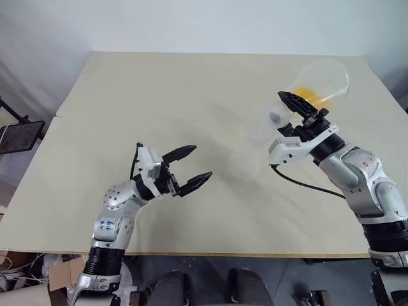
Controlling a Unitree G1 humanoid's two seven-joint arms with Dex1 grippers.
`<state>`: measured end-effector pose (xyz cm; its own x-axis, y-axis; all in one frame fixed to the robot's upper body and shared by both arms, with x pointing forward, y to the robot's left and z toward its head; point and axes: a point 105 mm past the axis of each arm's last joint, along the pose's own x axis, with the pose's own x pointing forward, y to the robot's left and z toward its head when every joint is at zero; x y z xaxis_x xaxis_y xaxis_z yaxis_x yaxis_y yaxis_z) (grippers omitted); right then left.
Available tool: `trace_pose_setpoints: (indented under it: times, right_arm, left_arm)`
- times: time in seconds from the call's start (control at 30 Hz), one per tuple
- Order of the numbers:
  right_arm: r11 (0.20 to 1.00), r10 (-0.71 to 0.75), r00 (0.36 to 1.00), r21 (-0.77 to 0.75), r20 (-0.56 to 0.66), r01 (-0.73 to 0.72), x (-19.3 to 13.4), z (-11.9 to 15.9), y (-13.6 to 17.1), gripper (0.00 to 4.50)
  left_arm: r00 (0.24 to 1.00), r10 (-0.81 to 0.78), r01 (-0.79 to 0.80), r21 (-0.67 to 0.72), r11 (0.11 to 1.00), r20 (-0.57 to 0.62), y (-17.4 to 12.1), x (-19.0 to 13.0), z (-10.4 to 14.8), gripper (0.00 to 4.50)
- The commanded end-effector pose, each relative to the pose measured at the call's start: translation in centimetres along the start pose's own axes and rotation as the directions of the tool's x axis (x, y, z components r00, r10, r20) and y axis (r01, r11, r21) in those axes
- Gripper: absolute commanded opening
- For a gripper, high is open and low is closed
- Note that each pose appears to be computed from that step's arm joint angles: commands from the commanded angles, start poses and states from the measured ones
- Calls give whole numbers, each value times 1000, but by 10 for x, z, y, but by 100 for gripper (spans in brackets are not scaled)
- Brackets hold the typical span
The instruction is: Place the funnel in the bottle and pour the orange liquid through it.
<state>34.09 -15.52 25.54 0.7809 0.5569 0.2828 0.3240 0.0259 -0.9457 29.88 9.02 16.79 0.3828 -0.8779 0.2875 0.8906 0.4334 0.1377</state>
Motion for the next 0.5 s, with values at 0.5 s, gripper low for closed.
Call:
trace_pose_setpoints:
  times: [0.5]
  right_arm:
    - [991,-81,997,-110,-11,80,-1,-8,-20,247]
  left_arm:
    - [999,-17,17,30,999,32,-3,7,7,450]
